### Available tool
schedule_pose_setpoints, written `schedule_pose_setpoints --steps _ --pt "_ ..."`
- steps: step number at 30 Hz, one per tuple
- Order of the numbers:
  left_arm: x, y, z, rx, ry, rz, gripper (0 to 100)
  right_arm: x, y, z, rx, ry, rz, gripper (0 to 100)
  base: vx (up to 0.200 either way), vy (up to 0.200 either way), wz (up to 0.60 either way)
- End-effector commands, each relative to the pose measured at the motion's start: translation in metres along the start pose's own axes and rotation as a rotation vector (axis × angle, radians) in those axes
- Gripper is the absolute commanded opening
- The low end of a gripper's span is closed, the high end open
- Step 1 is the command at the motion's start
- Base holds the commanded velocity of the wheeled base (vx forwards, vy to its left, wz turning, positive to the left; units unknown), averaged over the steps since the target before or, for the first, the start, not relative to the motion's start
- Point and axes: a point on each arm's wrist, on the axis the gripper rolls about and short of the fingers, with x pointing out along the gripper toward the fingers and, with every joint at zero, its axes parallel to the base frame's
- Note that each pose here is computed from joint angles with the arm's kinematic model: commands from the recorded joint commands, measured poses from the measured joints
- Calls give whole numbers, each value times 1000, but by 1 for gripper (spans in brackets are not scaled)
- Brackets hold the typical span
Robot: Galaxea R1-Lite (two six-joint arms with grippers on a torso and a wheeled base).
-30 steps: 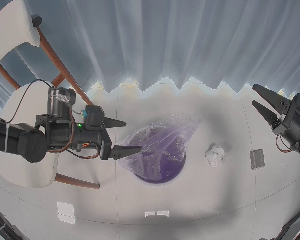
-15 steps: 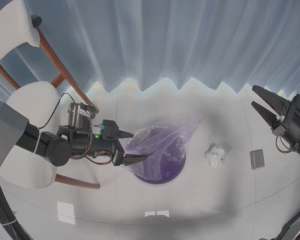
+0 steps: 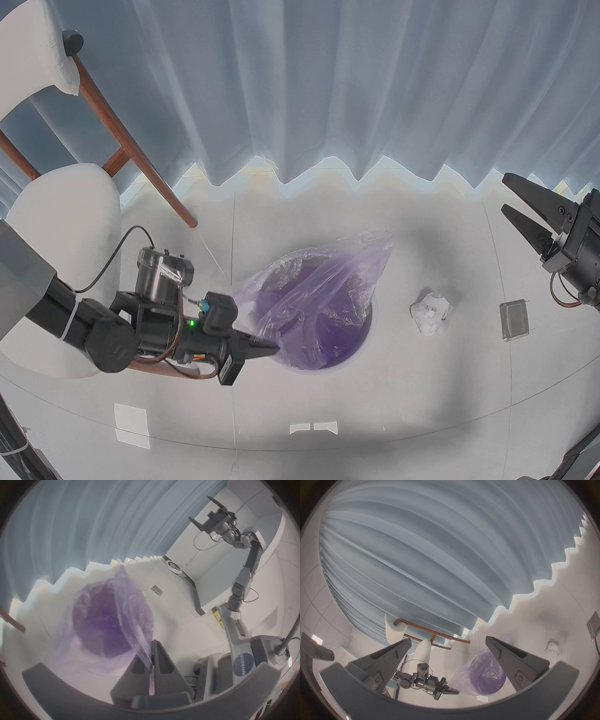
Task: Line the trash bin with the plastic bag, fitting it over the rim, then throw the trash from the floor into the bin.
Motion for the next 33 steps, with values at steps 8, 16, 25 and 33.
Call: schedule_pose_setpoints --steps 8,16,25,33 --pt "-11 -70 -42 -32 139 -146 0 2 -4 -5 15 34 -27 100 0 0 0" --pt "-6 -81 -51 -4 101 -160 0 13 -3 -17 91 242 -109 100 0 0 0" --pt "-2 -80 -53 -14 111 -170 0 85 -28 -22 120 568 -316 100 0 0 0" --pt "7 -80 -58 -18 133 -181 0 144 -47 -51 126 729 -332 100 0 0 0"
